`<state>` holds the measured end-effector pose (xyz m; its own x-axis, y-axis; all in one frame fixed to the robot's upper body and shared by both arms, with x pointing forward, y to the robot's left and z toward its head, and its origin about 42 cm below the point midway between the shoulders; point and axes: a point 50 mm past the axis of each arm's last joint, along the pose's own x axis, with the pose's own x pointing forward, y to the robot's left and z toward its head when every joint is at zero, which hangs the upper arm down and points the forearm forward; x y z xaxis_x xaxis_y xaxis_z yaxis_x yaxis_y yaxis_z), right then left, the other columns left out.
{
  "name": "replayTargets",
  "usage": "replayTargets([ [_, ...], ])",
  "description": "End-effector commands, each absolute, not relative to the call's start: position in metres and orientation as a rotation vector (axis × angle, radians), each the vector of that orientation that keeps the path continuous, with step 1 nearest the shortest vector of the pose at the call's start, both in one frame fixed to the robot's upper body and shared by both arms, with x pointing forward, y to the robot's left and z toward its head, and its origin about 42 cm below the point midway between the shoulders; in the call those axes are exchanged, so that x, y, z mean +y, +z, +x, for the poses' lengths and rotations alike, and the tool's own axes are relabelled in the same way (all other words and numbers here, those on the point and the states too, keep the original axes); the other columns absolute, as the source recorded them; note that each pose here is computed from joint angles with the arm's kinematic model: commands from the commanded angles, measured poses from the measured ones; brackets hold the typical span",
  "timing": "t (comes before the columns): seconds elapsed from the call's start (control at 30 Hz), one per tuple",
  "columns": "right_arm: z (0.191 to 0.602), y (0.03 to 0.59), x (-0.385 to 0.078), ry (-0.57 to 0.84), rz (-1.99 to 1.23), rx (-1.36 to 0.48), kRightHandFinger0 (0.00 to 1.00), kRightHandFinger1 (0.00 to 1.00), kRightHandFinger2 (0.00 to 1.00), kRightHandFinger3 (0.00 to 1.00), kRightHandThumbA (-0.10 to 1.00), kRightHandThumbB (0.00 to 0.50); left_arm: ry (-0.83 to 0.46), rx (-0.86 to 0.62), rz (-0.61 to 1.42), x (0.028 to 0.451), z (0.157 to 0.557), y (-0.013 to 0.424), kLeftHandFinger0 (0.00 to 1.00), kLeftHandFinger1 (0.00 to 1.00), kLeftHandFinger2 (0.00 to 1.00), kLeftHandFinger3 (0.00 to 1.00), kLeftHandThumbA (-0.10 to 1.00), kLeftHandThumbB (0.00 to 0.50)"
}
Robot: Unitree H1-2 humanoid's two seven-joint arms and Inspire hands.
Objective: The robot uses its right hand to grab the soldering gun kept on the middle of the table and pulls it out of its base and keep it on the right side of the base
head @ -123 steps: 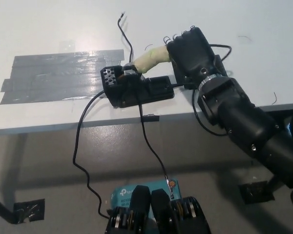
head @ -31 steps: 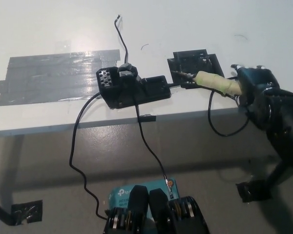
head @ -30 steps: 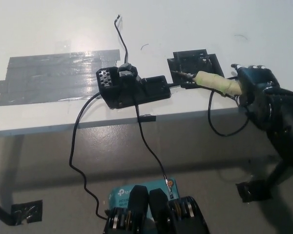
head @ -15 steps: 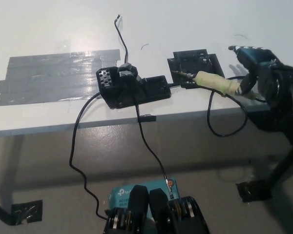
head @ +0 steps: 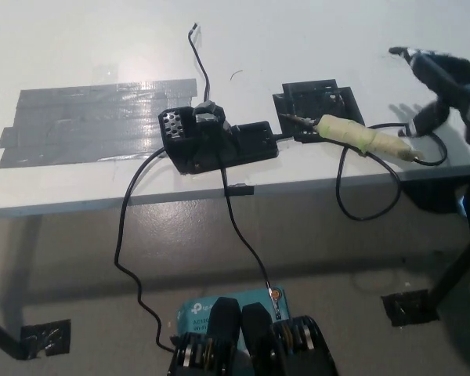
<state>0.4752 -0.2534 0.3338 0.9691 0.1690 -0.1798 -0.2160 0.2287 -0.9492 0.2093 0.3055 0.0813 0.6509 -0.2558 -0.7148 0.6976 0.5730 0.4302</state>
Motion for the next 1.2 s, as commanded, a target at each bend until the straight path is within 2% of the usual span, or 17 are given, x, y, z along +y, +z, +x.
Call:
replayTargets([
  [0.0,0.382,0.365,-0.279,0.312,-1.212,-0.159,1.0,1.0,1.0,1.0,1.0,0.5,-0.597,0.646,0.768,0.306,0.207,0.086,0.93,1.0,1.0,1.0,0.76,0.202],
  [0.03,0.338,0.349,-0.286,0.254,-1.101,-0.245,1.0,1.0,1.0,1.0,1.0,0.472,-0.576,0.639,0.77,0.307,0.207,0.086,0.86,0.93,1.0,1.0,0.79,0.211],
  [0.07,0.328,0.345,-0.288,0.222,-1.079,-0.263,1.0,1.0,1.0,1.0,1.0,0.469,-0.57,0.636,0.768,0.307,0.207,0.087,0.84,0.92,1.0,1.0,0.79,0.217],
  [0.13,0.302,0.328,-0.293,0.152,-1.031,-0.267,1.0,1.0,1.0,1.0,1.0,0.384,-0.552,0.633,0.758,0.309,0.208,0.086,0.82,0.89,1.0,1.0,0.77,0.211],
  [0.2,0.286,0.314,-0.298,0.116,-0.979,-0.259,1.0,1.0,1.0,1.0,1.0,0.355,-0.536,0.614,0.737,0.308,0.207,0.087,0.79,0.85,1.0,1.0,0.72,0.21],
  [0.27,0.272,0.297,-0.301,0.094,-0.952,-0.244,1.0,1.0,1.0,1.0,1.0,0.349,-0.513,0.577,0.736,0.311,0.207,0.088,0.76,0.84,0.97,1.0,0.69,0.193],
  [0.3,0.265,0.286,-0.304,0.084,-0.934,-0.216,1.0,1.0,1.0,1.0,1.0,0.339,-0.497,0.539,0.738,0.311,0.208,0.09,0.71,0.78,0.91,1.0,0.69,0.192],
  [0.37,0.25,0.253,-0.305,0.051,-0.855,-0.155,1.0,1.0,1.0,1.0,1.0,0.318,-0.464,0.505,0.747,0.318,0.209,0.094,0.74,0.82,0.95,1.0,0.73,0.179],
  [0.4,0.243,0.233,-0.305,0.031,-0.805,-0.115,1.0,1.0,1.0,1.0,1.0,0.334,-0.449,0.496,0.737,0.32,0.21,0.096,0.77,0.85,0.96,1.0,0.74,0.174],
  [0.47,0.24,0.222,-0.305,0.03,-0.772,-0.101,1.0,1.0,1.0,1.0,1.0,0.324,-0.443,0.49,0.736,0.321,0.213,0.096,0.76,0.83,0.94,1.0,0.71,0.16],
  [0.53,0.237,0.183,-0.301,0.022,-0.726,-0.035,1.0,1.0,1.0,1.0,1.0,0.323,-0.432,0.492,0.741,0.324,0.212,0.095,0.74,0.81,0.92,1.0,0.69,0.172],
  [0.67,0.233,0.141,-0.298,0.019,-0.705,0.085,1.0,1.0,1.0,1.0,1.0,0.3,-0.435,0.491,0.761,0.324,0.208,0.095,0.74,0.81,0.92,1.0,0.67,0.136],
  [0.77,0.23,0.125,-0.308,0.04,-0.69,0.162,1.0,1.0,1.0,1.0,0.97,0.285,-0.442,0.49,0.764,0.322,0.205,0.095,0.74,0.81,0.92,1.0,0.65,0.141],
  [0.97,0.228,0.11,-0.32,0.116,-0.71,0.211,1.0,1.0,1.0,1.0,0.94,0.272,-0.447,0.502,0.771,0.324,0.206,0.095,0.71,0.77,0.9,1.0,0.65,0.152],
  [1.07,0.232,0.113,-0.316,0.194,-0.811,0.215,1.0,1.0,1.0,1.0,0.97,0.234,-0.444,0.492,0.762,0.323,0.207,0.097,0.68,0.76,0.89,1.0,0.65,0.17],
  [1.1,0.234,0.112,-0.313,0.245,-0.847,0.216,1.0,1.0,1.0,1.0,0.95,0.209,-0.441,0.492,0.764,0.323,0.207,0.099,0.68,0.76,0.89,1.0,0.65,0.165],
  [1.17,0.234,0.114,-0.312,0.288,-0.845,0.215,1.0,1.0,1.0,1.0,0.89,0.201,-0.441,0.492,0.767,0.323,0.206,0.1,0.68,0.75,0.88,1.0,0.64,0.16],
])
